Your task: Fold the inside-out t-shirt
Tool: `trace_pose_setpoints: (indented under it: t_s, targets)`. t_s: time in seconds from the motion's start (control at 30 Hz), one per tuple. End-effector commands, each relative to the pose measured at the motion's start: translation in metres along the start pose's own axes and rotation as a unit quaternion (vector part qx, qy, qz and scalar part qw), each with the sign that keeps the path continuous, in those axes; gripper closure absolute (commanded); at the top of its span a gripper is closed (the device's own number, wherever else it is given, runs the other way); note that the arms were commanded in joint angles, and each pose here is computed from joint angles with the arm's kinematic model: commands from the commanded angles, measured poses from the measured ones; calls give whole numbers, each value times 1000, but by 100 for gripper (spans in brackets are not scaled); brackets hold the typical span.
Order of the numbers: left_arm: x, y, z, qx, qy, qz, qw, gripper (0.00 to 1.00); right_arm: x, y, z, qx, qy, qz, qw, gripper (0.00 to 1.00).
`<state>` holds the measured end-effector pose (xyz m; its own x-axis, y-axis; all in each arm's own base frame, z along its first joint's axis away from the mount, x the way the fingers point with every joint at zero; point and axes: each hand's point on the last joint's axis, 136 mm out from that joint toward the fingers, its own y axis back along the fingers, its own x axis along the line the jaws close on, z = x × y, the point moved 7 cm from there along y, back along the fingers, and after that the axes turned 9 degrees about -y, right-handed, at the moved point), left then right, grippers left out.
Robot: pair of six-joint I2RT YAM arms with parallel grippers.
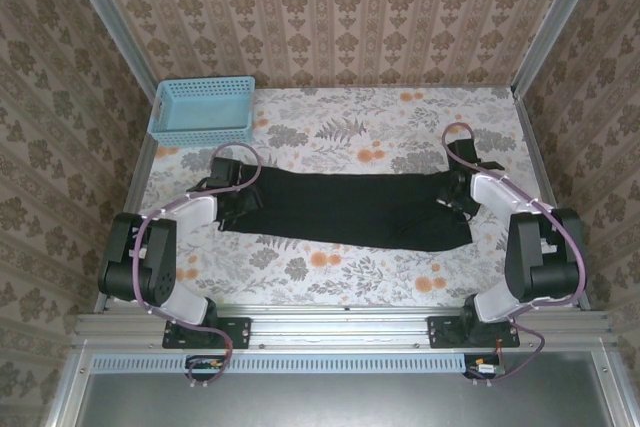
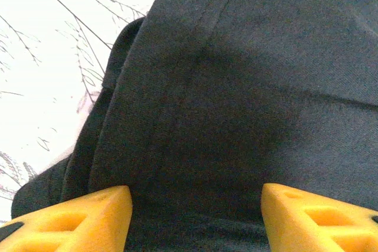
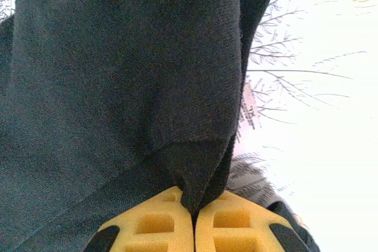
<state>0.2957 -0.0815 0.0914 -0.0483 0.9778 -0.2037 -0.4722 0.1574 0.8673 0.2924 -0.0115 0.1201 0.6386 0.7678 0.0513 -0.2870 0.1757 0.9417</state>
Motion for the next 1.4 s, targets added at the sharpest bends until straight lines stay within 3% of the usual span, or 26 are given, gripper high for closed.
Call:
trace_pose_setpoints:
  t_s: [0.0,0.3,0.5,0.73,1.0,1.17,1.37]
  targets:
    - [-4,10,-15,33,-10,6,999,38,-17,20,10,-36,12,-58,998,100]
    - [-18,46,4,-14,-49,-2,999,35,-21,43,18,-64,17,-62,996,100]
    - [-15,30,0,27,-77,24,996,35,-22,53,22,-72,25,-68,995,100]
    - [-25,7,-11,70,-104,44,991,43,-25,82,31,-102,22,-61,993,100]
    - [-79,0,-30,72,-128,-27,989,59,-19,114,40,-121,48,-68,989,100]
    - [-114,24,-42,41,-132,-113,984,73,7,150,38,-148,111,-64,981,100]
    - [-100,36,-51,19,-107,-125,986,74,63,171,9,-136,205,-38,969,100]
